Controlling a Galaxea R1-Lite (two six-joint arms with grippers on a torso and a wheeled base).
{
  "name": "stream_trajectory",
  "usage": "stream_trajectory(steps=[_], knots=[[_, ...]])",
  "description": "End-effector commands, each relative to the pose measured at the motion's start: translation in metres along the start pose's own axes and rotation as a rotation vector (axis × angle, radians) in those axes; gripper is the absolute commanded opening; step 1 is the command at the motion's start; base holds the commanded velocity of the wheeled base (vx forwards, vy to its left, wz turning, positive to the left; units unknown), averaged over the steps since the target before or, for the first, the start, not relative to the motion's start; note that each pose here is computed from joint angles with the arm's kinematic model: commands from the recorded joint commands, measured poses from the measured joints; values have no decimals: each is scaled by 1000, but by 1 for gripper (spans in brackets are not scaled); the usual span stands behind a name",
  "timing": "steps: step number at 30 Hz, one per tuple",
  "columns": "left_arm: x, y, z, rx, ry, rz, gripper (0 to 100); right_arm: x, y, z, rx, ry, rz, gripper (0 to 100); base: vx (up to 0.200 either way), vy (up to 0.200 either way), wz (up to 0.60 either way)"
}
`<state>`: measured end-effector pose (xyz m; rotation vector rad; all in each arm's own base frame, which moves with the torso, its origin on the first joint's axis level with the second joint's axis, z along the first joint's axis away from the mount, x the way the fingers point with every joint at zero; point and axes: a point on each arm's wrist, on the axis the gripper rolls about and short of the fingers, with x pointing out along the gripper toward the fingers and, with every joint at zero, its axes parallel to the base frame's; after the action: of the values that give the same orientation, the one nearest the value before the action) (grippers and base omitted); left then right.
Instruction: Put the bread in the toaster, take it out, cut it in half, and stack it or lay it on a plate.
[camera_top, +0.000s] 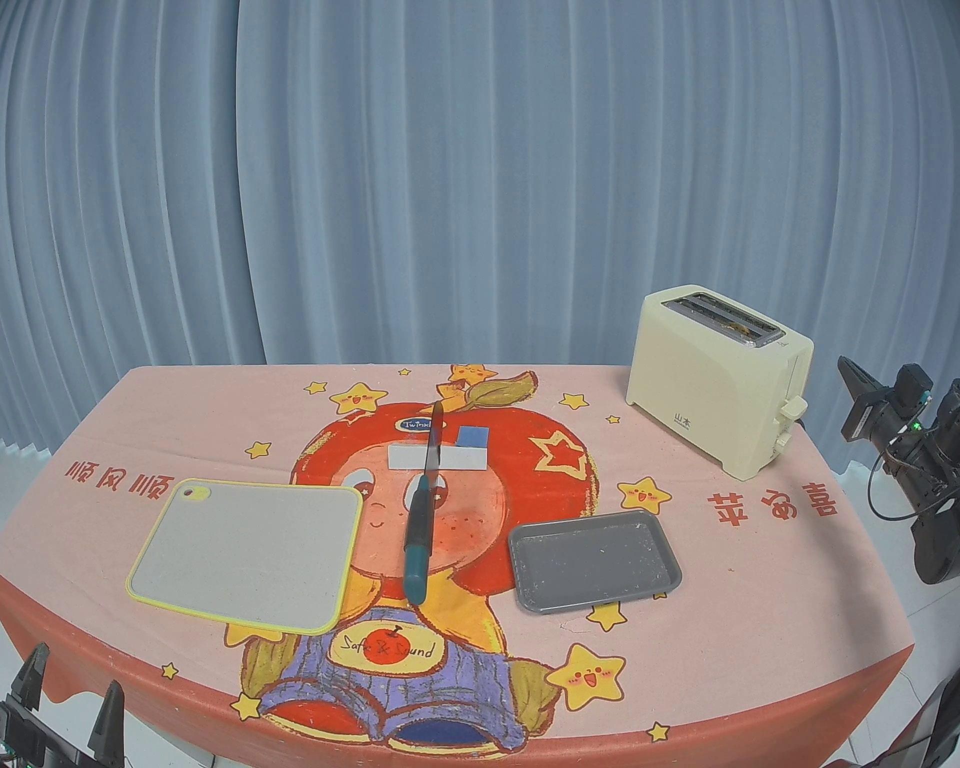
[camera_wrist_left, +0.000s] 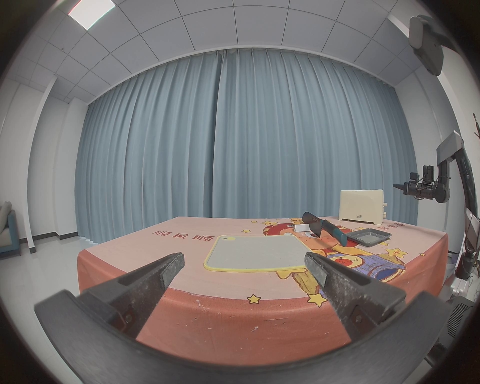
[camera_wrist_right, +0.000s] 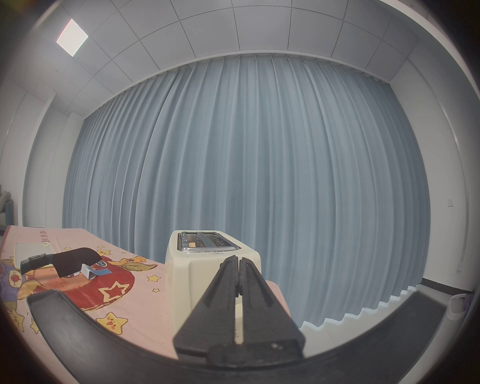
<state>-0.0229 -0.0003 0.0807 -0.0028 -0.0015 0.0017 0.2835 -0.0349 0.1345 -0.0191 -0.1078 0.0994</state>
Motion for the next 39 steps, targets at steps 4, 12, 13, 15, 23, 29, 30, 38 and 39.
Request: stream_trajectory(steps=[4, 12, 13, 15, 23, 29, 30, 38, 39], knots=[[0, 0, -5, 0, 0, 0, 100, -1, 0, -1, -6, -1, 0, 0, 0, 0, 0], [0, 0, -5, 0, 1, 0, 100, -4, 1, -4, -17, 14, 0, 0, 0, 0, 0], [0, 0, -5, 0, 1, 1, 100, -5, 1, -5, -15, 19, 1, 0, 0, 0, 0], [0, 0, -5, 0, 1, 1, 100, -5, 1, -4, -16, 17, 0, 0, 0, 0, 0], [0, 0, -5, 0, 1, 0, 100, -5, 2, -5, -17, 20, 2, 0, 0, 0, 0], [0, 0, -5, 0, 1, 0, 100, -6, 3, -5, -15, 25, 5, 0, 0, 0, 0], [0, 0, -5, 0, 1, 1, 100, -6, 3, -5, -15, 23, 5, 0, 0, 0, 0], [0, 0, -5, 0, 1, 0, 100, -6, 3, -6, -21, 26, 5, 0, 0, 0, 0], [0, 0, -5, 0, 1, 0, 100, -7, 3, -6, -20, 29, 5, 0, 0, 0, 0]])
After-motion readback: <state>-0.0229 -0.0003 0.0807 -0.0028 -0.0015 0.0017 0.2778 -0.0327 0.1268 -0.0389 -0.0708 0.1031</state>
